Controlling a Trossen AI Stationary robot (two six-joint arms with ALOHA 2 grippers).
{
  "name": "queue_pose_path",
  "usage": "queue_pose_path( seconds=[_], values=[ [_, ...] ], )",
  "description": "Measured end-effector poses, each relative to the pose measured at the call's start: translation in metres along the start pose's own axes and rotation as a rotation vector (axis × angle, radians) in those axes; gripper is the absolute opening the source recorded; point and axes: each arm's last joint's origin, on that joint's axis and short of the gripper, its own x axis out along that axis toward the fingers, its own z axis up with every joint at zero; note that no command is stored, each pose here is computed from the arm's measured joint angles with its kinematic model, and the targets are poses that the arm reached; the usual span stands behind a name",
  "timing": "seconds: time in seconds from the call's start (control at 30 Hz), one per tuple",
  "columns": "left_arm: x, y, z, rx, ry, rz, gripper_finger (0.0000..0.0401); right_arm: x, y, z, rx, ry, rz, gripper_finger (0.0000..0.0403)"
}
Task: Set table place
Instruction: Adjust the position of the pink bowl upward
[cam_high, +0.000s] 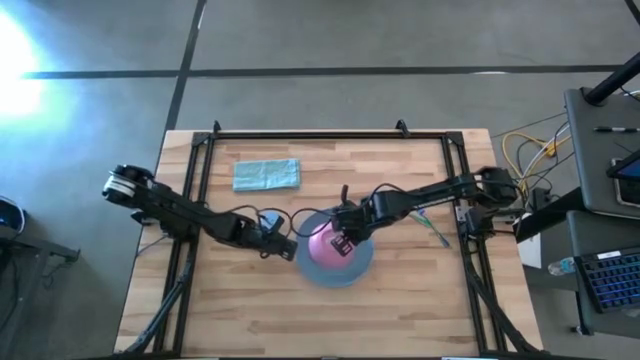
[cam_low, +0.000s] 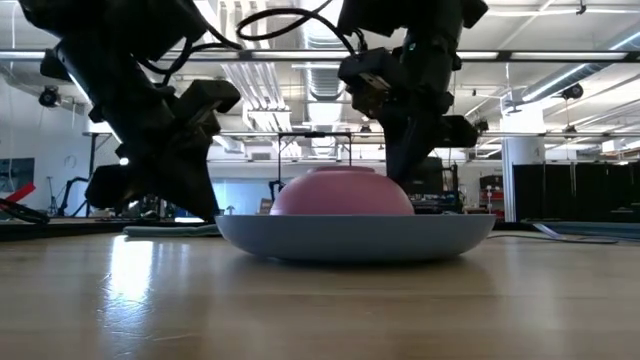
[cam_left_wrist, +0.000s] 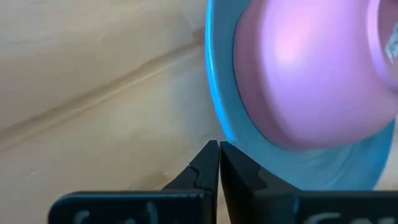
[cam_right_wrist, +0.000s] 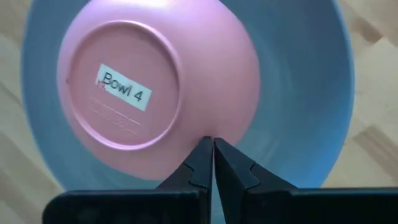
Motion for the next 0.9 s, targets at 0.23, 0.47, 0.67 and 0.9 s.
queue_pose_path(
  seconds=[0.23, 0.47, 0.67, 0.9],
  values=[
    [0.014, 0.000, -0.005, 0.001, 0.039, 0.004, 0.0000, 0.024, 0.001, -0.001, -0.006, 0.086, 0.000, 0.0009],
    [0.016, -0.002, -0.005, -0.003, 0.048, -0.017, 0.0000, 0.026, 0.007, 0.002, -0.021, 0.076, 0.061, 0.0009],
    [0.017, -0.001, -0.005, -0.005, 0.045, -0.015, 0.0000, 0.028, 0.011, 0.005, -0.019, 0.075, 0.103, 0.0009],
    [0.017, -0.001, -0.005, -0.007, 0.042, -0.021, 0.0000, 0.040, 0.015, 0.001, -0.037, 0.117, 0.111, 0.0009]
  ],
)
